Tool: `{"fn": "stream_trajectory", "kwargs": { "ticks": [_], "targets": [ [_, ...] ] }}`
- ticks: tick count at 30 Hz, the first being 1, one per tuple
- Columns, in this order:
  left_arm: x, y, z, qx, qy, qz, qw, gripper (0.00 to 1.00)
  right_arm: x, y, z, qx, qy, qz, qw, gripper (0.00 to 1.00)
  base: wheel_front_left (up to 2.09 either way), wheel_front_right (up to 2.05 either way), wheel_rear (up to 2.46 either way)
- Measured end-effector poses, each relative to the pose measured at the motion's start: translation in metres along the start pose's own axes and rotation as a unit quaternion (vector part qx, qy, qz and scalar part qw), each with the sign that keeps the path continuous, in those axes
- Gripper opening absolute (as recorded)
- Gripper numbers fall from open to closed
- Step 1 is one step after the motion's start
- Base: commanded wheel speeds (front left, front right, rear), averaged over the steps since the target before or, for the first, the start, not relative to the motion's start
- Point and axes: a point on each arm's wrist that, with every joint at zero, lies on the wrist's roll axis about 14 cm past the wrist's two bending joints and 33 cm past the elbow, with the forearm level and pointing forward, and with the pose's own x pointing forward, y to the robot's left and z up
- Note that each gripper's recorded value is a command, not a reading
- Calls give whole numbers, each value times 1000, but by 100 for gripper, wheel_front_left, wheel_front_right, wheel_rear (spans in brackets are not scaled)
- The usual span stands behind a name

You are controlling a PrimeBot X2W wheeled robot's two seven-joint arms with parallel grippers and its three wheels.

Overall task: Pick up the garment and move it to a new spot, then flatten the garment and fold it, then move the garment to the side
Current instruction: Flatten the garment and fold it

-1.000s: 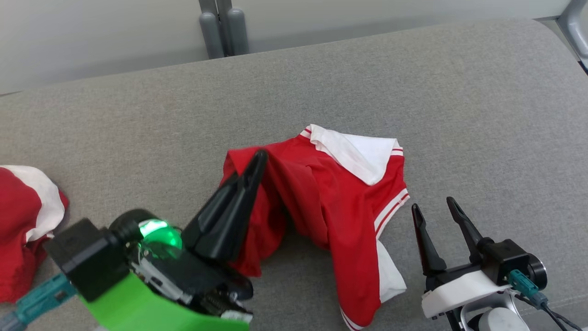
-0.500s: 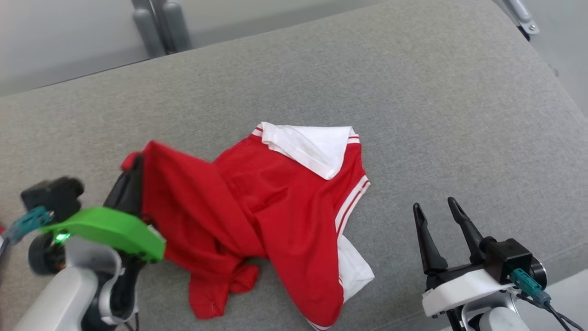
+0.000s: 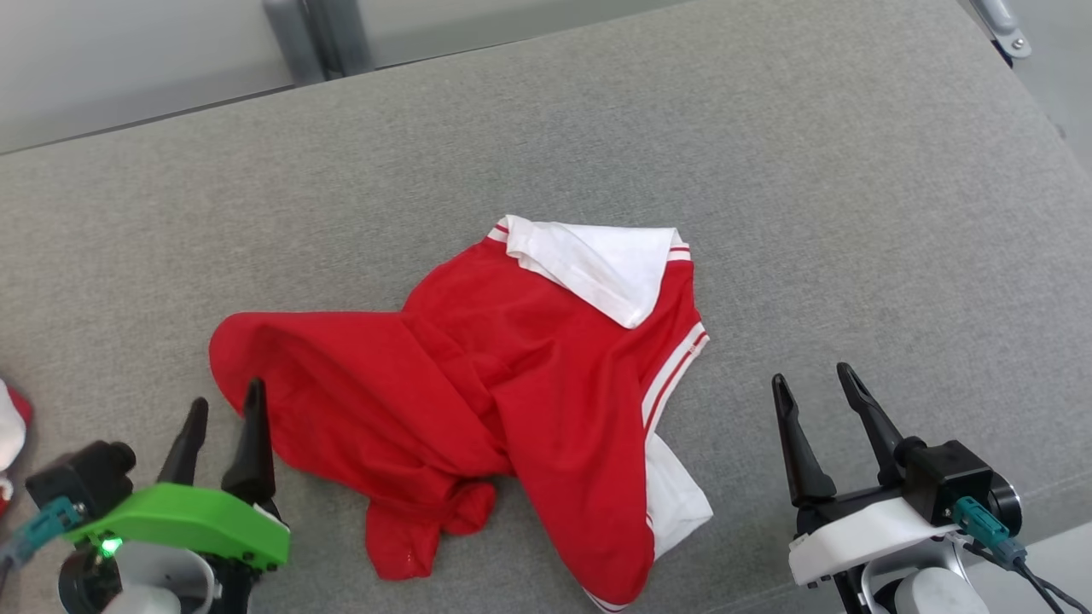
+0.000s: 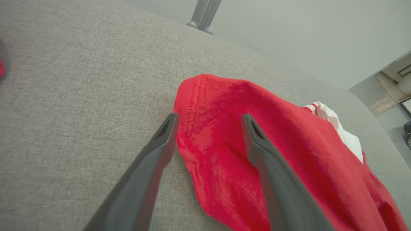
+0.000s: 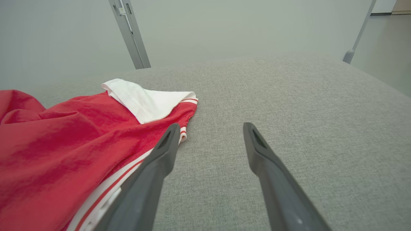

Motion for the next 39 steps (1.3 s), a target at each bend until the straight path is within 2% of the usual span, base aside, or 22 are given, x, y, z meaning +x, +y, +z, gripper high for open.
{"fn": "stream_trajectory", "kwargs": {
  "ticks": [6,10,17,20,21,23,24,26,27,28,29,36,39],
  "targets": [
    [-27,-11,-9,-12,3,-9,1000,100,4,9,2,0,-5,16,1000,100,0,0,0],
    [-35,-31,-19,-28,19,-33,999,100,7,19,1,1,-4,31,1000,100,0,0,0],
    [-17,-2,-33,-13,43,15,999,100,12,24,2,-3,-6,40,999,100,0,0,0],
    [-6,4,-35,-9,48,18,999,100,12,19,1,-5,-4,32,999,100,0,0,0],
    [-2,6,-36,-10,51,20,998,81,11,17,0,-5,-2,29,1000,100,0,0,0],
    [3,13,-39,-9,58,28,998,63,10,13,-1,-6,0,23,1000,100,0,0,0],
    [5,16,-40,-10,61,32,998,50,9,12,-2,-5,2,21,1000,100,0,0,0],
    [9,18,-43,-12,65,32,997,40,8,9,-3,-4,4,15,1000,100,0,0,0],
    [11,19,-44,-14,67,32,997,27,8,7,-3,-4,5,13,1000,100,0,0,0],
    [12,19,-45,-16,68,30,997,9,7,6,-4,-4,6,11,1000,100,0,0,0],
    [13,17,-47,-19,71,24,997,0,7,5,-5,-4,8,9,1000,100,0,0,0],
    [16,9,-46,-33,74,4,997,0,7,4,-5,-1,8,7,1000,100,0,0,0],
    [16,-5,-37,-46,62,-23,997,0,6,5,-4,0,6,8,1000,100,0,0,0]
  ]
}}
